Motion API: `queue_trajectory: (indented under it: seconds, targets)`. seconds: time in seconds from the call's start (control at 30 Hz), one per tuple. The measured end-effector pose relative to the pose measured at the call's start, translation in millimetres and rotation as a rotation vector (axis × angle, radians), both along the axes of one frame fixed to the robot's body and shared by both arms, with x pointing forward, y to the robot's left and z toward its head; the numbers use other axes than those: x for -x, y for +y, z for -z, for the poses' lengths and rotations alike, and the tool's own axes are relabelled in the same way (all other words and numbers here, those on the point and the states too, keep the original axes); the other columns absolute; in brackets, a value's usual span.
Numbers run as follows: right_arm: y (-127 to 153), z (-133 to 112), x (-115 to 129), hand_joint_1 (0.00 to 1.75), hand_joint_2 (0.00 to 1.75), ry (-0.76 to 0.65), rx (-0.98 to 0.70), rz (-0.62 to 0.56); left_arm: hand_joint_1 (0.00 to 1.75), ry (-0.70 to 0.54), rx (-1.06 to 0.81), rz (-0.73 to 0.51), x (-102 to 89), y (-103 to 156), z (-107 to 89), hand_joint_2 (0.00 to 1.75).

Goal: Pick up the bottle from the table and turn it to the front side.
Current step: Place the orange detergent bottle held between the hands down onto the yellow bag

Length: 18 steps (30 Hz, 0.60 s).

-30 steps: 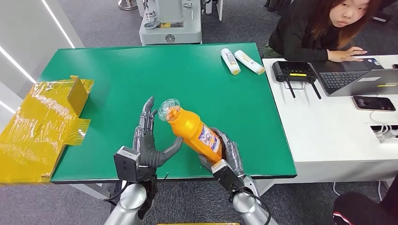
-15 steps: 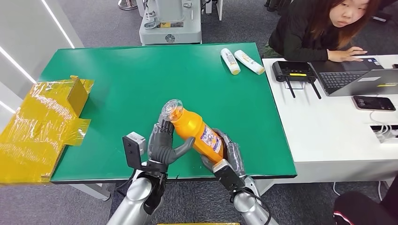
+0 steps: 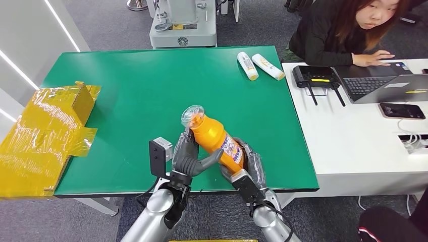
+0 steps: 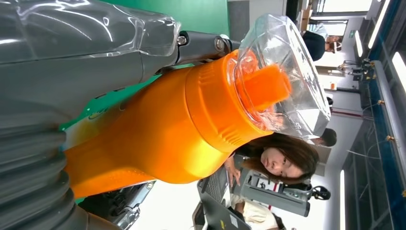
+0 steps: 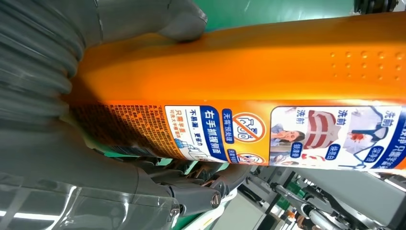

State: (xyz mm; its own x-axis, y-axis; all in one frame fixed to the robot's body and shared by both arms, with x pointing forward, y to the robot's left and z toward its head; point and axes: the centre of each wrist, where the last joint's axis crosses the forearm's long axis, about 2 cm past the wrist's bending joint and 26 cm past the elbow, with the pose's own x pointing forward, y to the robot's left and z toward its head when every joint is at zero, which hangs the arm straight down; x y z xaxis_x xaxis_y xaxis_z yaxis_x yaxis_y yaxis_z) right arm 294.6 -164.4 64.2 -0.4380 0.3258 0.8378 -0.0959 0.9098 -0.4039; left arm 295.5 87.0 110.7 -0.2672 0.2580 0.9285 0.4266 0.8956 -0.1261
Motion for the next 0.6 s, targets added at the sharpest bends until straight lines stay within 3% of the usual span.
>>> queue_trajectory:
  seconds: [0.17,0.3,0.37,0.5,0.6]
  targets:
    - [1,0,0,1.75,1.75,-0.001,0.009,0.007,0.07,-0.026,-0.024,-0.004,-2.0,-6,-4.9,1.75]
    - [2,0,1,1.75,1.75,0.001,0.007,0.010,1.57,-0.045,-0.036,-0.012,-4.5,-10,-9.0,1.75]
    - [3,1,1,1.75,1.75,0.003,0.007,0.009,1.54,-0.053,-0.037,-0.013,-5.9,-12,-10.6,1.75]
    - [3,3,2,1.75,1.75,0.009,0.008,0.009,1.22,-0.059,-0.033,-0.005,-8.6,-15,-13.5,1.75]
    - [4,4,3,1.75,1.75,0.013,0.010,0.007,1.20,-0.061,-0.031,0.001,-10.4,-18,-15.6,1.75]
